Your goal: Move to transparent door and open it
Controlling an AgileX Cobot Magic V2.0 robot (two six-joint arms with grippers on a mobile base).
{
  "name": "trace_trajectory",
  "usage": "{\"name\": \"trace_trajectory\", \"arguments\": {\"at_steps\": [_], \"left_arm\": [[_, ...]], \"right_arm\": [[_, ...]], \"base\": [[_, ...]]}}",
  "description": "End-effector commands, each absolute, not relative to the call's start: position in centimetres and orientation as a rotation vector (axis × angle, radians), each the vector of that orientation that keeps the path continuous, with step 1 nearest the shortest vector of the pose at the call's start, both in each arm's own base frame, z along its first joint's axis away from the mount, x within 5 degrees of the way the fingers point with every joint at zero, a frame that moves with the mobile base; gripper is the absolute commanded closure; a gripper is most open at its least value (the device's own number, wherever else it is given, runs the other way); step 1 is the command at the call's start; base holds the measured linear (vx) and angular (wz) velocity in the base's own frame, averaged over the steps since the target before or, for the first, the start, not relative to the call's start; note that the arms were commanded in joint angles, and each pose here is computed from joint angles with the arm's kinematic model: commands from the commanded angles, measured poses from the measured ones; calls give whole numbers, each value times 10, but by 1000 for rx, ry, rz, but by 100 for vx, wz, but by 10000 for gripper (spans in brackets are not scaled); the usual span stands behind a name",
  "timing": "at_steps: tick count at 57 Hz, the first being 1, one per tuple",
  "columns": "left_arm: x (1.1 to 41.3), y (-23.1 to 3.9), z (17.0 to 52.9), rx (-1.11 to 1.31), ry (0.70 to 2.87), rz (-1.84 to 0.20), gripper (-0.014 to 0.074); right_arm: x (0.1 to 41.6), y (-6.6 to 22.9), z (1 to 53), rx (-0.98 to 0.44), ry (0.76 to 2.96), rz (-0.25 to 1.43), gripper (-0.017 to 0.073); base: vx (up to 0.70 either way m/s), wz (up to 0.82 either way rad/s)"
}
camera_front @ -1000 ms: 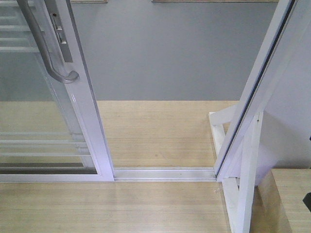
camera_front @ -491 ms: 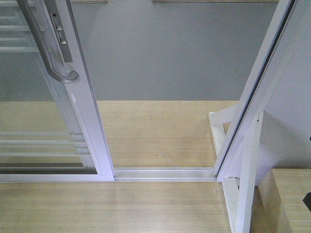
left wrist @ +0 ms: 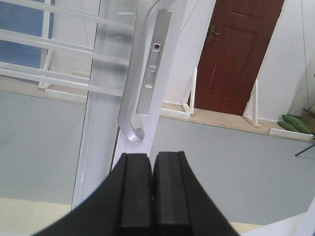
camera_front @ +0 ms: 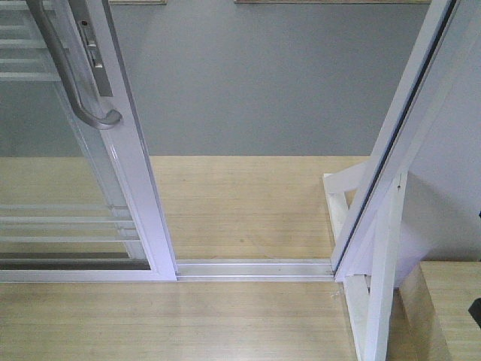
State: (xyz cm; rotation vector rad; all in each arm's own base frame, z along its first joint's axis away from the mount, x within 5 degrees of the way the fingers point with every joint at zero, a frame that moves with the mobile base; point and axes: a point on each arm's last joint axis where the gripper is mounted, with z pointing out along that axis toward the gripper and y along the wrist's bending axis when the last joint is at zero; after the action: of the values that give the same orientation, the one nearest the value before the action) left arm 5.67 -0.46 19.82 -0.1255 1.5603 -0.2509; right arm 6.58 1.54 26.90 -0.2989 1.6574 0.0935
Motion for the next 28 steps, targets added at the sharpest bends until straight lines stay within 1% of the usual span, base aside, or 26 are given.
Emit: {"name": "trace_trajectory", "arguments": {"at_steps": [1,28], "left_arm": [[57,-4,201,-129,1501,-263,597],[57,-4,201,-129,1501,-263,597]], "right_arm": [[66,16,285,-286,1562,97,446],[66,16,285,-286,1562,97,446]], "base": [[0,0],[0,0]]}}
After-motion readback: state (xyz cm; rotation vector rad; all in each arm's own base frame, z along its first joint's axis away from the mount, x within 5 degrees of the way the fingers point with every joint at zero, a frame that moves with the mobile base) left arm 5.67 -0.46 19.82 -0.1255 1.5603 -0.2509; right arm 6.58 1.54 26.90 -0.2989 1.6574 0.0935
